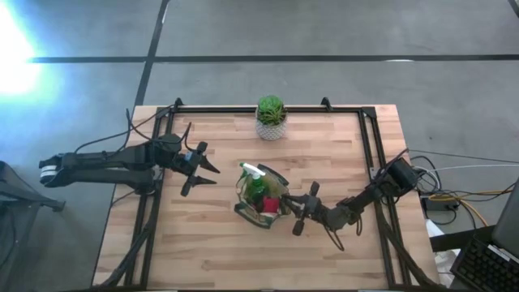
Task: Pick & Place Garden tools in Gardening bag
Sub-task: Put the green shear scissors into the white gardening bag, then return to Home Position
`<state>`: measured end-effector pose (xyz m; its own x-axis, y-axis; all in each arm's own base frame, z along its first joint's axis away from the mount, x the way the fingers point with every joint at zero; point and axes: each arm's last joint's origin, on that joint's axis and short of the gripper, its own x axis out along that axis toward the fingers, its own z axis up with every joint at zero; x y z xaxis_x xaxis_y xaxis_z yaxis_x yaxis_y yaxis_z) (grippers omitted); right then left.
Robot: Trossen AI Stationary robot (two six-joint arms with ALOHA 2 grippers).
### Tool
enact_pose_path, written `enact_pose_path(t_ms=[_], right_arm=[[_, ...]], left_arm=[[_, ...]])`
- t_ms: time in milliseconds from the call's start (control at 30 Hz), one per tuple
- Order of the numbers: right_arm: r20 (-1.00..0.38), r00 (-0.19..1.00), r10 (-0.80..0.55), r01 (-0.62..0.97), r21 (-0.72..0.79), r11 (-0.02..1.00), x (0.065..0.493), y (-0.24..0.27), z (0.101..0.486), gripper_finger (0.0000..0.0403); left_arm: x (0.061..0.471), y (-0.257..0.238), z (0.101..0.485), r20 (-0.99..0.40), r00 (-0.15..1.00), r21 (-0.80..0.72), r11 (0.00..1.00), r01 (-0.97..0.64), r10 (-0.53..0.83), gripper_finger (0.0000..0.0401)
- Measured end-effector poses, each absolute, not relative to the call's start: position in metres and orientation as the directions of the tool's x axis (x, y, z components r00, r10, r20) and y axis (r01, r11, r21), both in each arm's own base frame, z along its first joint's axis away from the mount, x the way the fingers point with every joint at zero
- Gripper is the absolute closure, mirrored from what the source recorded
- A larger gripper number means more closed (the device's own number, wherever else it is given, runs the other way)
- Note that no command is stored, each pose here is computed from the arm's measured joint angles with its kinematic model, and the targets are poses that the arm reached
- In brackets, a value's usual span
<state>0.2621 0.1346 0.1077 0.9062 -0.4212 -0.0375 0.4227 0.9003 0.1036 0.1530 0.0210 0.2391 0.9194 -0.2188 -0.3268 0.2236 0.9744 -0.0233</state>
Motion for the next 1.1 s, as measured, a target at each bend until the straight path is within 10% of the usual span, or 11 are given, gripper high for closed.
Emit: enact_pose_path(t_ms=[1100], right_arm=[[-0.168,0.907,-0.386,0.407,0.117,0.906,0.247,0.144,0.123,0.0282]], left_arm=[[0.153,0.021,0.239,-0.327,0.919,-0.023,0.974,0.224,-0.219,0.0218]])
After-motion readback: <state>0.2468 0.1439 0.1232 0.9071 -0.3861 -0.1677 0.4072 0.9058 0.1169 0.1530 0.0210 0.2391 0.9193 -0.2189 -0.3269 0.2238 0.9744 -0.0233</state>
